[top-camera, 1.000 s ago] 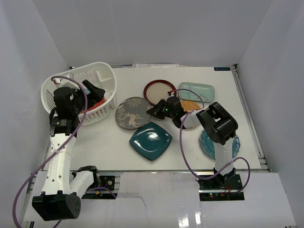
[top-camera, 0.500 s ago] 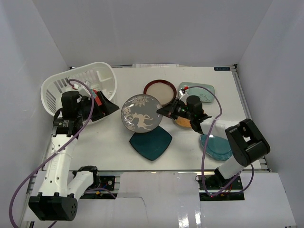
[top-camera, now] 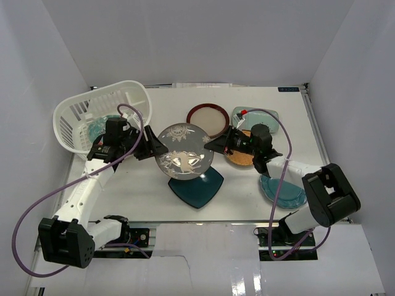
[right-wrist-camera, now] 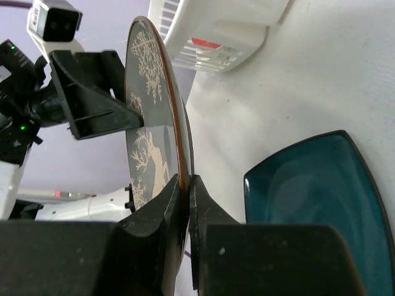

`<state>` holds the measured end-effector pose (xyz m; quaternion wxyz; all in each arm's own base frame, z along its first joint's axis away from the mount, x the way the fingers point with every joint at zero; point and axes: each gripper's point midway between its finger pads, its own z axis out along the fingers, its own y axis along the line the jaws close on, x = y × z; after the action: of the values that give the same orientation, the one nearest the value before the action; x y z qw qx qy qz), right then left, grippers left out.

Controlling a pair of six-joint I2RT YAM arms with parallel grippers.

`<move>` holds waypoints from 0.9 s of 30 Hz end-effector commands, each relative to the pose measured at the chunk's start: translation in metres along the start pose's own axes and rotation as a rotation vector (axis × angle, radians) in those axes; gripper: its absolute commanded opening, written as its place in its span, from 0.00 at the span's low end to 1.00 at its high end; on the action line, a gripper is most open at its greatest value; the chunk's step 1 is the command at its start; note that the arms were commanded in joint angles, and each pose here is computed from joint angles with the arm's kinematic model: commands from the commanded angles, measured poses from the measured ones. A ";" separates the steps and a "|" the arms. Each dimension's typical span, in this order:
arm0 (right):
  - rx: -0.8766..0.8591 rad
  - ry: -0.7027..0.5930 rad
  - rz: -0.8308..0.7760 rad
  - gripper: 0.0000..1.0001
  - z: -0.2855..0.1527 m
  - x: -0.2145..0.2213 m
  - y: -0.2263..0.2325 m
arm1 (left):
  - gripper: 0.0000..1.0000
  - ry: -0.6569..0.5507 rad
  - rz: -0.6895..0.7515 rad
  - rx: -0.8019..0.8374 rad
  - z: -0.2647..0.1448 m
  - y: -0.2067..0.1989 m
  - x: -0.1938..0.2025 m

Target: Place the plates into the plastic bin on the countertop

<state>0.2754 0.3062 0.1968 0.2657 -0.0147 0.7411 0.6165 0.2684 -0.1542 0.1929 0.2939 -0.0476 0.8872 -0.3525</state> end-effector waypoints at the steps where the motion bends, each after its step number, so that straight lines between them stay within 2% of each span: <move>1: -0.183 -0.015 -0.090 0.08 -0.010 -0.009 0.053 | 0.56 -0.074 0.046 0.037 0.003 -0.011 -0.015; 3: -0.188 -0.005 -0.084 0.08 -0.010 -0.007 0.053 | 0.39 -0.071 0.049 0.059 0.007 -0.016 -0.015; 4: -0.190 0.001 -0.080 0.08 -0.010 -0.005 0.053 | 0.22 -0.067 0.047 0.066 0.008 -0.017 -0.015; 7: -0.183 0.003 -0.073 0.08 -0.012 -0.003 0.049 | 0.00 -0.068 0.038 0.086 0.011 -0.021 -0.016; 8: -0.183 0.003 -0.076 0.09 -0.013 -0.003 0.050 | 0.00 -0.091 0.043 0.094 0.009 -0.025 -0.021; 9: -0.180 0.009 -0.079 0.24 -0.013 -0.001 0.049 | 0.00 -0.113 0.046 0.095 0.007 -0.027 -0.026; 11: -0.172 0.012 -0.088 0.46 -0.014 0.001 0.047 | 0.00 -0.190 0.050 0.099 -0.002 -0.038 -0.046; 12: -0.170 0.009 -0.094 0.62 -0.015 0.001 0.047 | 0.00 -0.216 0.056 0.104 -0.007 -0.043 -0.053; 14: -0.166 0.015 -0.109 0.74 -0.019 0.004 0.048 | 0.00 -0.284 0.077 0.131 -0.019 -0.064 -0.080; 17: -0.160 0.012 -0.132 0.81 -0.024 0.006 0.049 | 0.00 -0.390 0.091 0.153 -0.042 -0.085 -0.122; 20: -0.146 0.007 -0.160 0.81 -0.032 0.009 0.049 | 0.00 -0.524 0.086 0.153 -0.083 -0.084 -0.170; 21: -0.137 0.006 -0.162 0.81 -0.034 0.010 0.047 | 0.00 -0.609 0.044 0.098 -0.107 -0.057 -0.195; 23: -0.104 0.005 -0.176 0.81 -0.036 0.012 0.040 | 0.00 -0.688 -0.001 0.047 -0.135 -0.039 -0.215; 24: -0.094 0.003 -0.182 0.80 -0.037 0.013 0.038 | 0.00 -0.731 -0.049 -0.022 -0.149 -0.014 -0.222; 27: -0.062 0.000 -0.184 0.80 -0.040 0.014 0.031 | 0.00 -0.807 -0.103 -0.191 -0.160 0.026 -0.229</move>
<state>0.2386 0.2866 0.2318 0.3101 -0.0802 0.7083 0.6291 0.3789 0.0111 0.3526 0.5531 -0.2340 0.7550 -0.2632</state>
